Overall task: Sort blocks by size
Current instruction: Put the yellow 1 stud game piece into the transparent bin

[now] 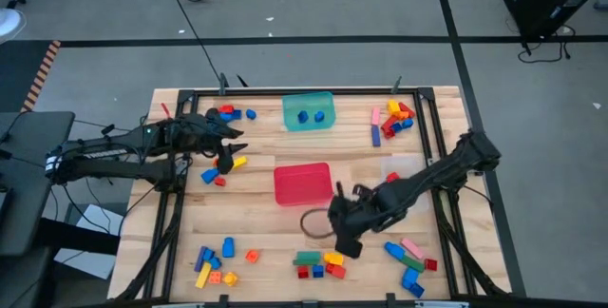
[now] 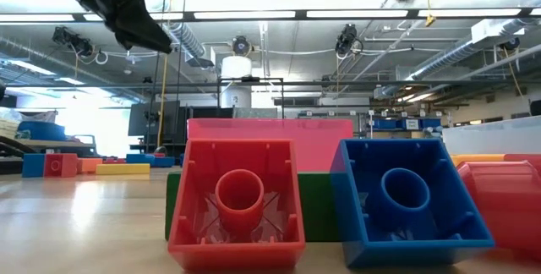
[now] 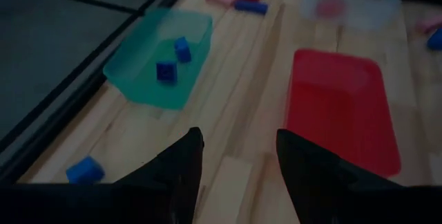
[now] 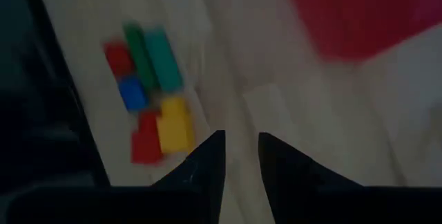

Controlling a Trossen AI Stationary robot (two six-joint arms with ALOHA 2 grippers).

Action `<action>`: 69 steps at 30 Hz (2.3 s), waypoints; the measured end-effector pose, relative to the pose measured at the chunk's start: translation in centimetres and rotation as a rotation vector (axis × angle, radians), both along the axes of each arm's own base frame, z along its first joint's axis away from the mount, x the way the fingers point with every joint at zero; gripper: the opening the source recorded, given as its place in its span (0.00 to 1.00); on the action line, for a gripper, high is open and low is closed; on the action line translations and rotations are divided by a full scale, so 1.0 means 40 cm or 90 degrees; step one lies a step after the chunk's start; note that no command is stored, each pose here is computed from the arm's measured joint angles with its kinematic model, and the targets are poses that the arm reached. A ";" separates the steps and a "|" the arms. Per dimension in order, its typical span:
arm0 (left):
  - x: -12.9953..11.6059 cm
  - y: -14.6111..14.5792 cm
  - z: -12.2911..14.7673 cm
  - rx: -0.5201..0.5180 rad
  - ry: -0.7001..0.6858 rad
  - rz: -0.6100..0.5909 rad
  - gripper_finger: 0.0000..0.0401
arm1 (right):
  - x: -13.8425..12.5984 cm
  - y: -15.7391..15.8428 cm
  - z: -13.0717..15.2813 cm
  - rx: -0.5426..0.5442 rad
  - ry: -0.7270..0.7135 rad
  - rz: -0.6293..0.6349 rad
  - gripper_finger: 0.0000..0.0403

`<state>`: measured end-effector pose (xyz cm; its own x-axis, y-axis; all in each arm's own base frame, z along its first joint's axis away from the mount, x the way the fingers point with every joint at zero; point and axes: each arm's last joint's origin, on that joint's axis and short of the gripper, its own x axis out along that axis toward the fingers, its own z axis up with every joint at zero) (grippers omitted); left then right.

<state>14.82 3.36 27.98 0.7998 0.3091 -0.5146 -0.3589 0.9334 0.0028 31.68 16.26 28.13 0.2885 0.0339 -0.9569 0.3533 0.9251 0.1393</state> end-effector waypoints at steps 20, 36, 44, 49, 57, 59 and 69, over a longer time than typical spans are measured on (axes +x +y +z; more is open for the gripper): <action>-0.007 -0.003 -0.012 -0.014 0.036 -0.012 0.48 | 0.052 0.132 -0.212 0.022 0.060 0.056 0.70; -0.007 -0.003 -0.012 -0.015 0.036 -0.012 0.48 | 0.047 0.123 -0.295 0.025 0.005 0.074 0.71; -0.007 -0.003 -0.012 -0.016 0.035 -0.011 0.48 | 0.041 0.098 -0.293 0.015 0.047 0.045 0.65; -0.007 -0.003 -0.012 -0.029 0.030 -0.002 0.48 | 0.046 0.098 -0.288 0.028 0.053 0.043 0.63; -0.007 -0.003 -0.012 -0.039 0.026 0.005 0.48 | 0.048 0.099 -0.286 0.029 0.053 0.043 0.62; -0.007 -0.003 -0.012 -0.039 0.026 0.005 0.48 | 0.048 0.100 -0.286 0.030 0.051 0.044 0.62; -0.007 -0.003 -0.012 -0.040 0.026 0.005 0.48 | 0.059 0.100 -0.286 0.039 0.029 0.041 0.62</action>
<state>14.53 3.23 27.50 0.7754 0.2816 -0.5652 -0.3669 0.9294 -0.0403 34.04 20.26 16.67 0.2401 0.1096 -0.9645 0.3004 0.9364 0.1812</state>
